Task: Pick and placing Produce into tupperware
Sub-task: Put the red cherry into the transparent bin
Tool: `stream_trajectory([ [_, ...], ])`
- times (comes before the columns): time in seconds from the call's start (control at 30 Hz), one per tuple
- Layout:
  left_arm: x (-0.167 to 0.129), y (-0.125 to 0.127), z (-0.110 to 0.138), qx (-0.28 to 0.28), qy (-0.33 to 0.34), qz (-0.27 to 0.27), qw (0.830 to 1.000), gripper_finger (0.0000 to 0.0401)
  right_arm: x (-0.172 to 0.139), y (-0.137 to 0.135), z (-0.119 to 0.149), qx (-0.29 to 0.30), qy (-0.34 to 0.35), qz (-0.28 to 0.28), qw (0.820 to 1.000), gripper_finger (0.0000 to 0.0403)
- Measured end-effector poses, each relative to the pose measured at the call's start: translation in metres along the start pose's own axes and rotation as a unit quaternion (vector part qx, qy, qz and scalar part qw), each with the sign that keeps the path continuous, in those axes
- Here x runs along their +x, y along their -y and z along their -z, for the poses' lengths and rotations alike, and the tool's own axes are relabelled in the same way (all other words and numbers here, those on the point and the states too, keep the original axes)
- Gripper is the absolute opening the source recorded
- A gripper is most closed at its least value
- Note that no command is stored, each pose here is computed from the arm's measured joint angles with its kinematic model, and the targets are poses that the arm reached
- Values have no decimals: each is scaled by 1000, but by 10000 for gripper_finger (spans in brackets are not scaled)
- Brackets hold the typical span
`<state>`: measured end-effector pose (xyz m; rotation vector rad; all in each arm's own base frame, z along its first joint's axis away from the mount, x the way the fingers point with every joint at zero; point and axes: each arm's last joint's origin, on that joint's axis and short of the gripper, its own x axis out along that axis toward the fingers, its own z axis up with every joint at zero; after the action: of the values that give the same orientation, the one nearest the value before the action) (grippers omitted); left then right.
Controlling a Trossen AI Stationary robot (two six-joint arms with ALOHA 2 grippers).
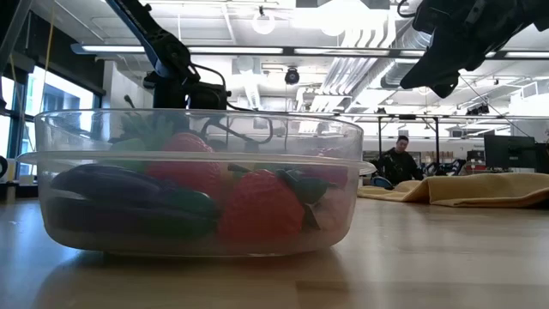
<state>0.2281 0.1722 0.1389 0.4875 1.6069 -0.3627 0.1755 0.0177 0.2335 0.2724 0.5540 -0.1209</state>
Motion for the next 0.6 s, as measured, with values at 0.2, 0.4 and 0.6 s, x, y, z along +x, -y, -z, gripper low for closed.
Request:
stream_trajectory([
  [0.2,0,0,0,0,1,1,1000,133,0,0,0,0,0,0,1000,0],
  [0.4,0,0,0,-1,4,3,1000,125,0,0,0,0,-1,-2,1000,0],
  [0.6,0,0,0,-9,6,4,1000,113,0,0,0,0,-1,-2,1000,0],
])
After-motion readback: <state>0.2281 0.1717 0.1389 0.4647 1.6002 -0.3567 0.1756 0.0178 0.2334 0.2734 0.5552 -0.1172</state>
